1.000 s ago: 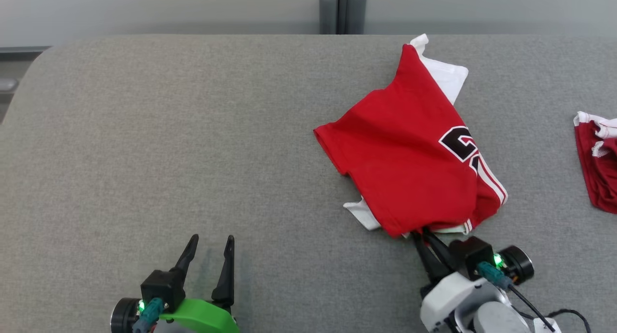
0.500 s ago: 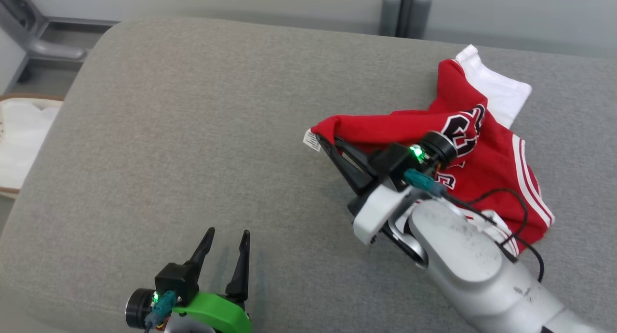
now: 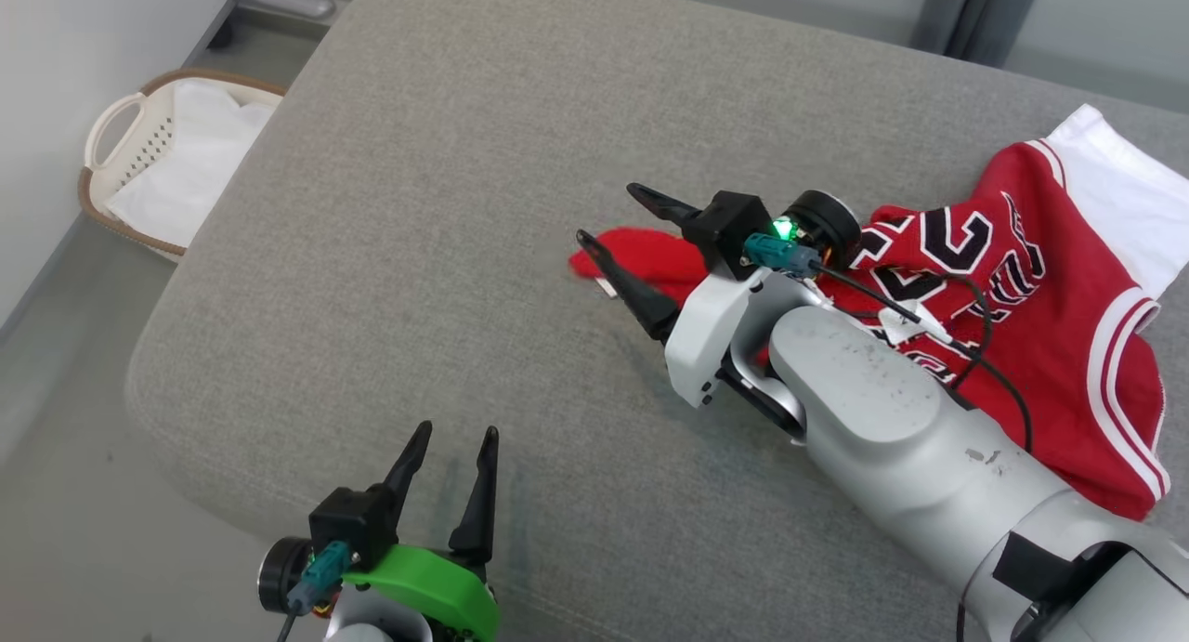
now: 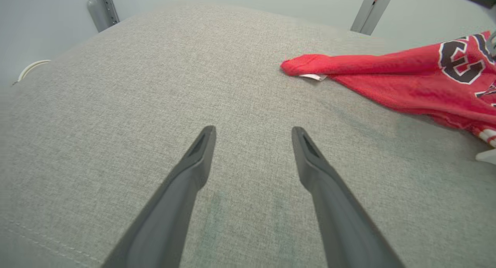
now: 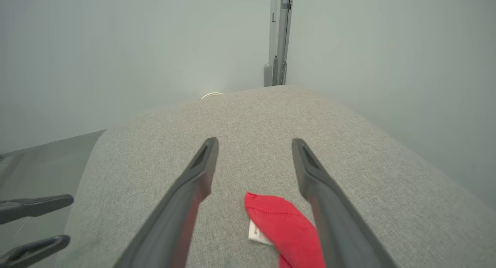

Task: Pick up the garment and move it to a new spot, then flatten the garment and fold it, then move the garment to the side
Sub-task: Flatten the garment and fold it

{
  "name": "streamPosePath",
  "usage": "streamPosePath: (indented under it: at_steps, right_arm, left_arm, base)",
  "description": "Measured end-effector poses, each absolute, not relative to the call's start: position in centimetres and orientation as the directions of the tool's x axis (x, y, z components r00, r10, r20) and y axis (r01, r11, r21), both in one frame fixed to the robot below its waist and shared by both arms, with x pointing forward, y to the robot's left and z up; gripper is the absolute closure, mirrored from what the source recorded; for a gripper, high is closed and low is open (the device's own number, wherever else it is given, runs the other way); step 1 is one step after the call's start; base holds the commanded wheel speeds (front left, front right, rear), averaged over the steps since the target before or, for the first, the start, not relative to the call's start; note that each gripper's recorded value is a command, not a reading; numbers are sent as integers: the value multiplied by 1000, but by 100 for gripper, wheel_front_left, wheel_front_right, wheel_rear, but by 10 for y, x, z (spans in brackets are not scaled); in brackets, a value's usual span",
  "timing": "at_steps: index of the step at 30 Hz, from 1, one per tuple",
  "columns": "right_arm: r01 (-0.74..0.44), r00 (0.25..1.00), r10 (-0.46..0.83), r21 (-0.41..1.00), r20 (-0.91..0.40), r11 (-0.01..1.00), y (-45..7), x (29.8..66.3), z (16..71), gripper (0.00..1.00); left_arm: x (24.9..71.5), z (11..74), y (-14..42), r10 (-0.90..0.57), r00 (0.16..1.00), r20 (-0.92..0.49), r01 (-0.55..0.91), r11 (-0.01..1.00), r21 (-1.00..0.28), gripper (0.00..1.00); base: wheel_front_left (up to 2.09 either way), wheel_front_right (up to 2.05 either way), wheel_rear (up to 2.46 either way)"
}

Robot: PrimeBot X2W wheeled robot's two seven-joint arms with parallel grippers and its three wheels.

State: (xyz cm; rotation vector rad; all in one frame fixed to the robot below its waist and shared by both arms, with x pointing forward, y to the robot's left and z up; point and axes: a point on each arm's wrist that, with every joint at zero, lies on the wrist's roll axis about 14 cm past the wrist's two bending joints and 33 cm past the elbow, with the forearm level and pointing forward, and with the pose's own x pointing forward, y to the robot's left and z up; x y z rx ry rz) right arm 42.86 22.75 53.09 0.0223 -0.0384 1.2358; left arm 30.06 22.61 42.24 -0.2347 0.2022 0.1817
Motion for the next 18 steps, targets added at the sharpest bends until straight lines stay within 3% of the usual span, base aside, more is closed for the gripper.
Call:
streamPosePath:
  at_steps: [7, 18]
  right_arm:
    - [-916, 398, 916, 85, 51, 393, 207, 437, 518, 0]
    - [-745, 651, 759, 173, -26, 644, 97, 442, 470, 0]
  left_arm:
    - [306, 417, 228, 151, 960, -236, -199, 961, -192, 0]
    - [328, 417, 199, 40, 975, -218, -83, 978, -191, 0]
  base:
    - [0, 0, 0]
    - [0, 0, 0]
